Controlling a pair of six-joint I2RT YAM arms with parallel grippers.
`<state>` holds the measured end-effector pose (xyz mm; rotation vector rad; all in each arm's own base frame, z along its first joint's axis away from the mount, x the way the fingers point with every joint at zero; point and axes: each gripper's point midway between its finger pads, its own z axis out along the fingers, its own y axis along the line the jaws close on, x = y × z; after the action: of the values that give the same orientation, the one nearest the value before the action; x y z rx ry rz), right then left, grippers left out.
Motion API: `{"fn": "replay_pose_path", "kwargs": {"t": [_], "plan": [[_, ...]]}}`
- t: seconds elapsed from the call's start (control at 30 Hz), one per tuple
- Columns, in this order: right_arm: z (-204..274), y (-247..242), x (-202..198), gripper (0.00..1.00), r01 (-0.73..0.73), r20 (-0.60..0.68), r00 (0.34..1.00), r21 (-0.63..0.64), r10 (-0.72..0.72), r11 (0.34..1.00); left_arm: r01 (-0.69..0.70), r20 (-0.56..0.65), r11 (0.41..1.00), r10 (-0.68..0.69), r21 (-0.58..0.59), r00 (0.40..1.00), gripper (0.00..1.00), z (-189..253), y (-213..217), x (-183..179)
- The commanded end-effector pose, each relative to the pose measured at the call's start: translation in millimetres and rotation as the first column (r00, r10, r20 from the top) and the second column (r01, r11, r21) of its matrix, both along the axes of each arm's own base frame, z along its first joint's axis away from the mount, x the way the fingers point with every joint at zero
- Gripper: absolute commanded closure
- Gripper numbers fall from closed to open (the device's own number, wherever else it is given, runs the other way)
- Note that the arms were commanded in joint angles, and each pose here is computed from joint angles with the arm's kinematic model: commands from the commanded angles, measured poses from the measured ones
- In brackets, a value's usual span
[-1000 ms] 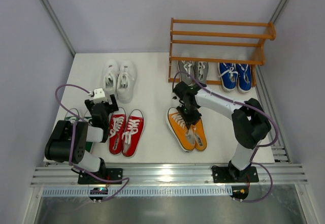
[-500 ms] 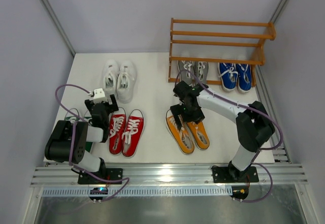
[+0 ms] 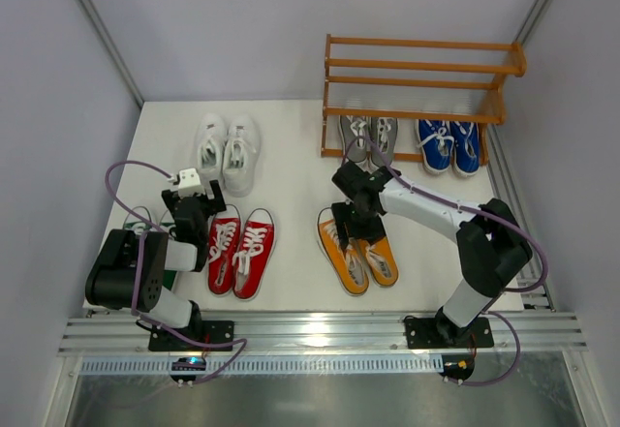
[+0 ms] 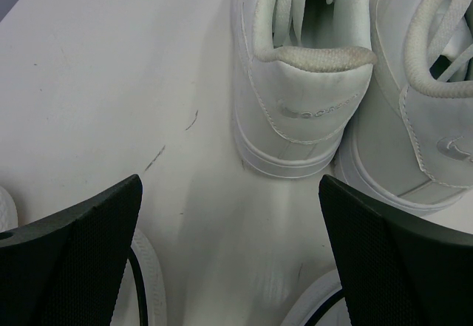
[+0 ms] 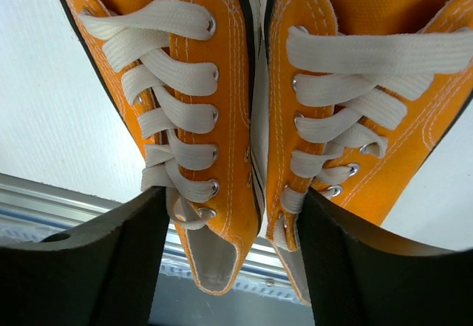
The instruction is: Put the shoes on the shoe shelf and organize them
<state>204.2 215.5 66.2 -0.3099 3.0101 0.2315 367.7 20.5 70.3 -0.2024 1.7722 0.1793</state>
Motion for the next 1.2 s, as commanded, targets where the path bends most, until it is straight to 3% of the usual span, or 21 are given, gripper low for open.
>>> {"fn": "replay_pose_path", "kwargs": {"t": [0.0,0.07,0.13,0.23,0.37,0.77,0.97,1.17], "plan": [[-13,6,-14,0.37,0.012,-0.061,0.998,0.014,-0.011,1.0,-0.012,0.079,1.0,0.013,-0.011,0.997,0.0,23,1,9],[-18,6,-15,0.46,0.011,-0.065,0.998,0.012,-0.01,1.0,-0.012,0.081,1.0,0.013,-0.011,0.997,0.0,23,1,9],[-19,5,-15,0.66,0.01,-0.061,0.998,0.01,-0.009,1.0,-0.011,0.08,1.0,0.012,-0.013,0.997,0.0,23,1,9],[-19,5,-15,0.71,0.011,-0.059,0.998,0.01,-0.011,1.0,-0.011,0.081,1.0,0.012,-0.013,0.997,0.0,24,1,10],[-13,0,-14,0.96,0.01,-0.036,0.999,-0.004,-0.01,1.0,-0.009,0.079,1.0,0.01,-0.013,0.997,0.0,23,0,9],[94,-56,52,0.96,0.075,0.279,0.958,-0.011,-0.069,0.997,-0.012,0.084,1.0,0.013,-0.012,0.996,0.0,24,1,10],[162,-103,99,0.96,0.151,0.457,0.878,0.011,-0.139,0.988,-0.013,0.088,1.0,0.014,-0.011,0.996,0.0,24,1,10],[199,-144,160,0.96,0.235,0.529,0.818,0.051,-0.226,0.971,-0.013,0.089,1.0,0.014,-0.011,0.996,0.0,24,1,10]]}}
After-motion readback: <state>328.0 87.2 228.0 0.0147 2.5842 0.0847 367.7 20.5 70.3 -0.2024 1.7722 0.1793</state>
